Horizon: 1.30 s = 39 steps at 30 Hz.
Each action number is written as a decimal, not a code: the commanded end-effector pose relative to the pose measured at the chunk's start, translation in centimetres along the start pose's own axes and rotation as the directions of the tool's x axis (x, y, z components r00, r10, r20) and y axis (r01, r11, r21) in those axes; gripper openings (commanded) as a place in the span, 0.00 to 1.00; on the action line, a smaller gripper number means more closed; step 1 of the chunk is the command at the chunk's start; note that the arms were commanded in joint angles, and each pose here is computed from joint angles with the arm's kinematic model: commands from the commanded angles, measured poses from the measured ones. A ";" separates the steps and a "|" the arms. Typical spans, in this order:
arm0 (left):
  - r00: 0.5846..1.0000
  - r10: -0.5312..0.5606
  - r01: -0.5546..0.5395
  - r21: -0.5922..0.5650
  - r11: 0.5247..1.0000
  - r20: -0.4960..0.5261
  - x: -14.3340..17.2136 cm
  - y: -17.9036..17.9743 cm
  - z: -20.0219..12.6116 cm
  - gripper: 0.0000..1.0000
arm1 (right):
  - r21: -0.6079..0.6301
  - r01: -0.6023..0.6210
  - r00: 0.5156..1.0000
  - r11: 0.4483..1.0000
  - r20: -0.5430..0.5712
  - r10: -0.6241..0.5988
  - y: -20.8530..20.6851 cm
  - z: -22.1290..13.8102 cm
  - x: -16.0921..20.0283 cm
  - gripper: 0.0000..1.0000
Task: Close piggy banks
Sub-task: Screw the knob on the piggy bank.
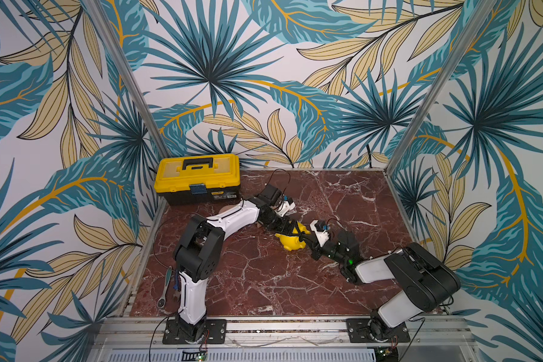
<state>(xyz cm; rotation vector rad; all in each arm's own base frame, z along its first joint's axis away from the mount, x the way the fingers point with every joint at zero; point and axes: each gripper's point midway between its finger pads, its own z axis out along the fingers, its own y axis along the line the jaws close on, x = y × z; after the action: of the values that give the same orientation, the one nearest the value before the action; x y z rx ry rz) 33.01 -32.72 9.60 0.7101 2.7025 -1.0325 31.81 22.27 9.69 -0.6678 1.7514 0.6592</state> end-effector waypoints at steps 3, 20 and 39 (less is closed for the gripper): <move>0.976 -0.090 0.086 -0.028 0.996 -0.200 5.6 1.9 3.3 0.91 | -0.005 -0.084 0.996 0.996 -0.040 0.084 0.2 0.7 0.5 0.00; 0.973 -0.094 0.084 -0.057 0.995 -0.211 6.2 2.2 3.7 0.91 | 0.015 -0.618 0.785 0.786 0.068 0.616 -1.2 1.6 -2.1 0.00; 0.977 -0.096 0.083 -0.073 0.994 -0.191 5.7 1.9 4.5 0.88 | 0.113 -0.905 0.424 0.411 0.143 0.894 -3.2 0.9 -2.0 0.00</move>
<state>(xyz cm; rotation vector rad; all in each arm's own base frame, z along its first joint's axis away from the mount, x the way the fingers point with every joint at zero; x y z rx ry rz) 34.02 -32.89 9.45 0.6458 2.6982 -0.9802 33.43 21.73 9.64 0.4101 2.0588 1.2278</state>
